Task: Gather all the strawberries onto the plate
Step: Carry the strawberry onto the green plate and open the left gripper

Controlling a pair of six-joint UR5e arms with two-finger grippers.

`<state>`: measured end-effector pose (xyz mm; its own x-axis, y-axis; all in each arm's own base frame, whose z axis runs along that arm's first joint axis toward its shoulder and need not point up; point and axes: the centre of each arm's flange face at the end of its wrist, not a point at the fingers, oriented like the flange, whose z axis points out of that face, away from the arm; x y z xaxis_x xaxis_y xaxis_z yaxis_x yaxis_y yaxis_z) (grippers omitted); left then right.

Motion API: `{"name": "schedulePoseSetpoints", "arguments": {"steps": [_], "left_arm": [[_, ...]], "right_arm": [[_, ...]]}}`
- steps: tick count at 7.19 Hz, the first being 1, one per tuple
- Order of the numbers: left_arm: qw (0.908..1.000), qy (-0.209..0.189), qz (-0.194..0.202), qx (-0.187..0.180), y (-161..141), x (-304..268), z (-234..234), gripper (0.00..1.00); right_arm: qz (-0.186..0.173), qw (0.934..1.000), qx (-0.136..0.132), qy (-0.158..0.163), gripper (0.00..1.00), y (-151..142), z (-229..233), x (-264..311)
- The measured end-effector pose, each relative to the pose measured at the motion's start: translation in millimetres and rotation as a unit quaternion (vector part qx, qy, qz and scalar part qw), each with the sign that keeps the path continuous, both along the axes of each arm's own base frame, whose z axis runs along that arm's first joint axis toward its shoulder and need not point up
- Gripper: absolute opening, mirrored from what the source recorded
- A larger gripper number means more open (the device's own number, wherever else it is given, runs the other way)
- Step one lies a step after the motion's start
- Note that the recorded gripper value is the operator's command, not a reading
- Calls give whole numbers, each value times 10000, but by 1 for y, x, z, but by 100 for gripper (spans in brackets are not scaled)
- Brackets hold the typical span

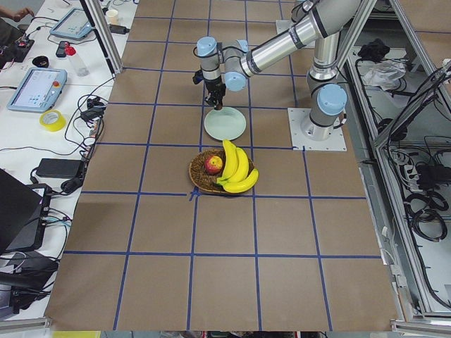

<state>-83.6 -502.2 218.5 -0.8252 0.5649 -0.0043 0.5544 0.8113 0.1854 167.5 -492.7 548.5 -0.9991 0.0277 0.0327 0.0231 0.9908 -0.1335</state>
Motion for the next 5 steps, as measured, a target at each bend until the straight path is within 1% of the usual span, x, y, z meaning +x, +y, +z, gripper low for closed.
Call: {"name": "schedulePoseSetpoints", "arguments": {"steps": [2, 3, 4, 5], "left_arm": [[9999, 44, -52, 141, -7, 49, 6, 0], [9997, 5, -147, 208, -9, 72, 7, 5], [9994, -13, -222, 277, -10, 89, 6, 99], [9991, 32, -258, 323, -9, 96, 3, 100]], "right_arm": [[-3, 10000, 1, 5, 100, 0, 0, 0], [-2, 10000, -1, 4, 100, 0, -1, 0], [1, 10000, -6, 1, 100, 0, -1, 0], [3, 10000, -10, -1, 100, 0, -1, 0]]}}
